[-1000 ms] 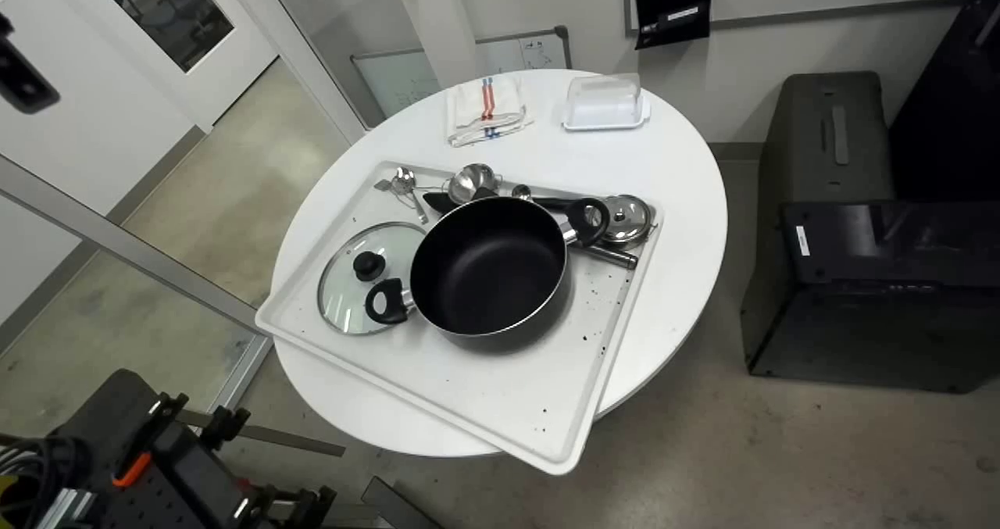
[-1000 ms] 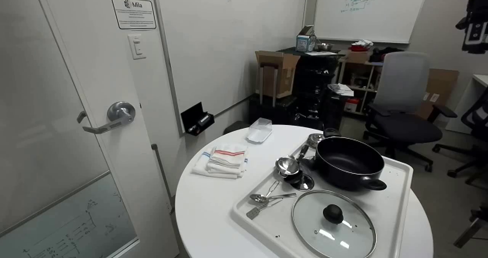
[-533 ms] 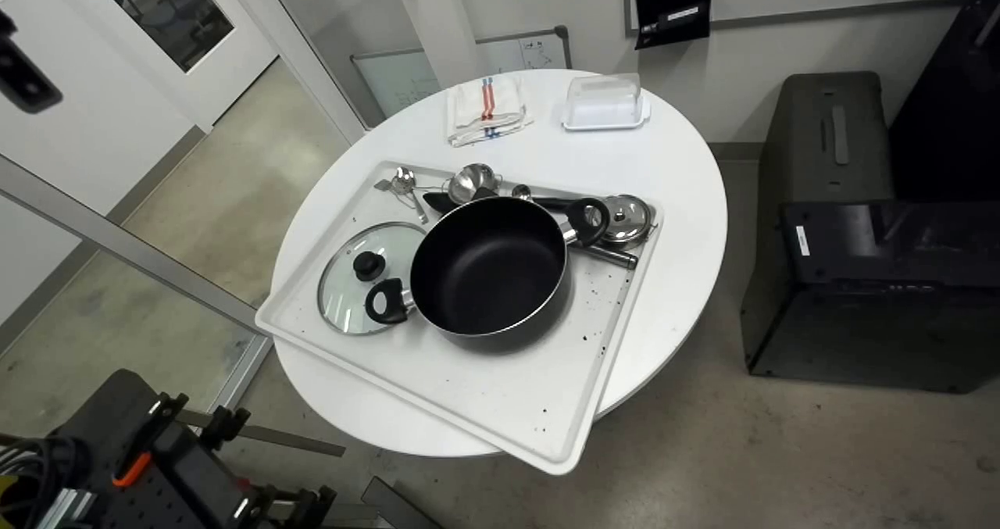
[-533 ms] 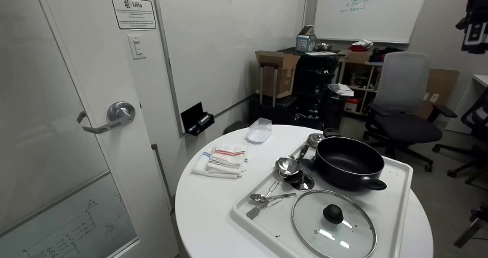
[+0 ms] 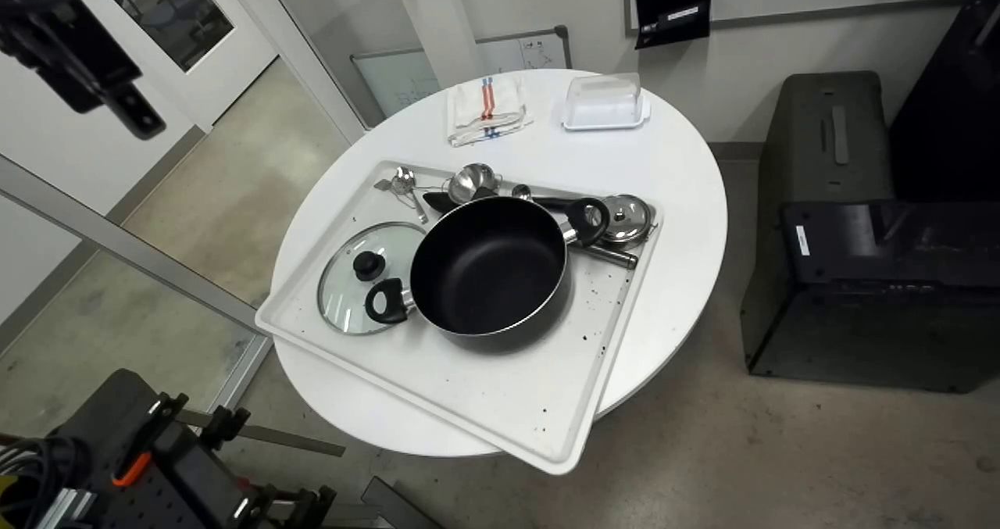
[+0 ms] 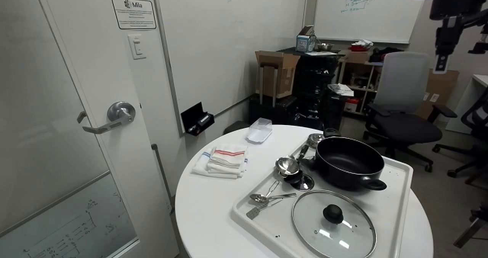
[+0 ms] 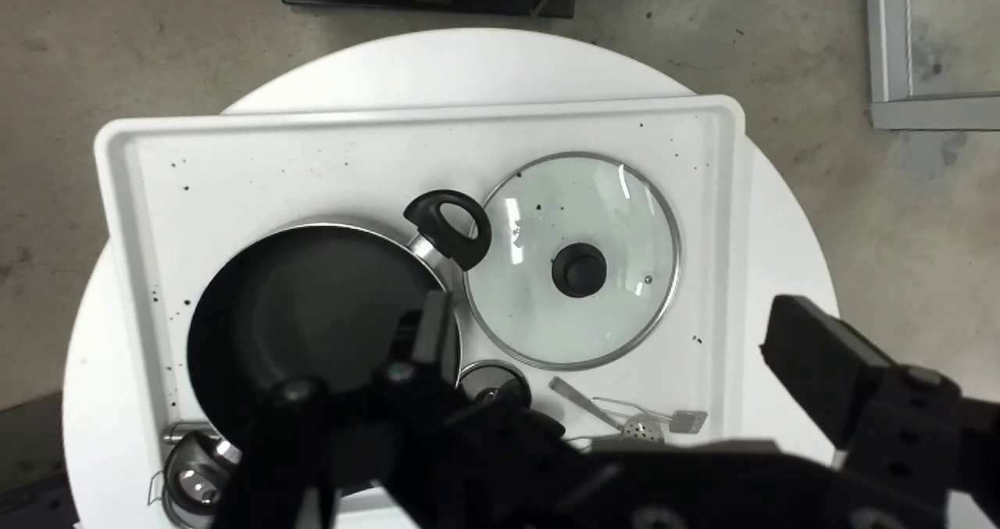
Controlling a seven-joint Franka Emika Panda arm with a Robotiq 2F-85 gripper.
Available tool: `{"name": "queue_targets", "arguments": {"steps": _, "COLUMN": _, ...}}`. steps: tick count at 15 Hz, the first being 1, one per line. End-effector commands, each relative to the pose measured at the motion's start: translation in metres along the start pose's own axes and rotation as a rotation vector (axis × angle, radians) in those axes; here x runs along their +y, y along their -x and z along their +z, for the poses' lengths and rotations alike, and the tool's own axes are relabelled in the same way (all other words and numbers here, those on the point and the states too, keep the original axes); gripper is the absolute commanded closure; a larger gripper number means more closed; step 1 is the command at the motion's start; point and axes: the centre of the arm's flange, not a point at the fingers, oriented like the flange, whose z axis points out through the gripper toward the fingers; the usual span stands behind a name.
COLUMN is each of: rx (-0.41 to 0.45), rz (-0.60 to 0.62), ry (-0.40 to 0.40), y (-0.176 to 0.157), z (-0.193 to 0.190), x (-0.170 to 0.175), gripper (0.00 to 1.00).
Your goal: Put the lid on the pot
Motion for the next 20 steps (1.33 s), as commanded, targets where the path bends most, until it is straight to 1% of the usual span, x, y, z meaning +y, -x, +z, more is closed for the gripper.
{"name": "queue_targets", "arguments": {"steps": 1, "rx": 0.005, "rz": -0.024, "ry": 0.063, "y": -0.031, "z": 0.046, "x": -0.021, "gripper": 0.0}}
{"name": "queue_targets", "arguments": {"steps": 8, "rx": 0.031, "rz": -0.132, "ry": 0.14, "y": -0.074, "z": 0.134, "x": -0.07, "gripper": 0.0}}
{"name": "queue_targets", "arguments": {"steps": 11, "rx": 0.022, "rz": -0.17, "ry": 0.178, "y": -0.085, "z": 0.174, "x": -0.086, "gripper": 0.0}}
{"name": "queue_targets", "arguments": {"steps": 15, "rx": 0.041, "rz": -0.201, "ry": 0.223, "y": -0.098, "z": 0.227, "x": -0.098, "gripper": 0.0}}
{"name": "queue_targets", "arguments": {"steps": 20, "rx": 0.084, "rz": -0.233, "ry": 0.237, "y": -0.114, "z": 0.289, "x": -0.109, "gripper": 0.0}}
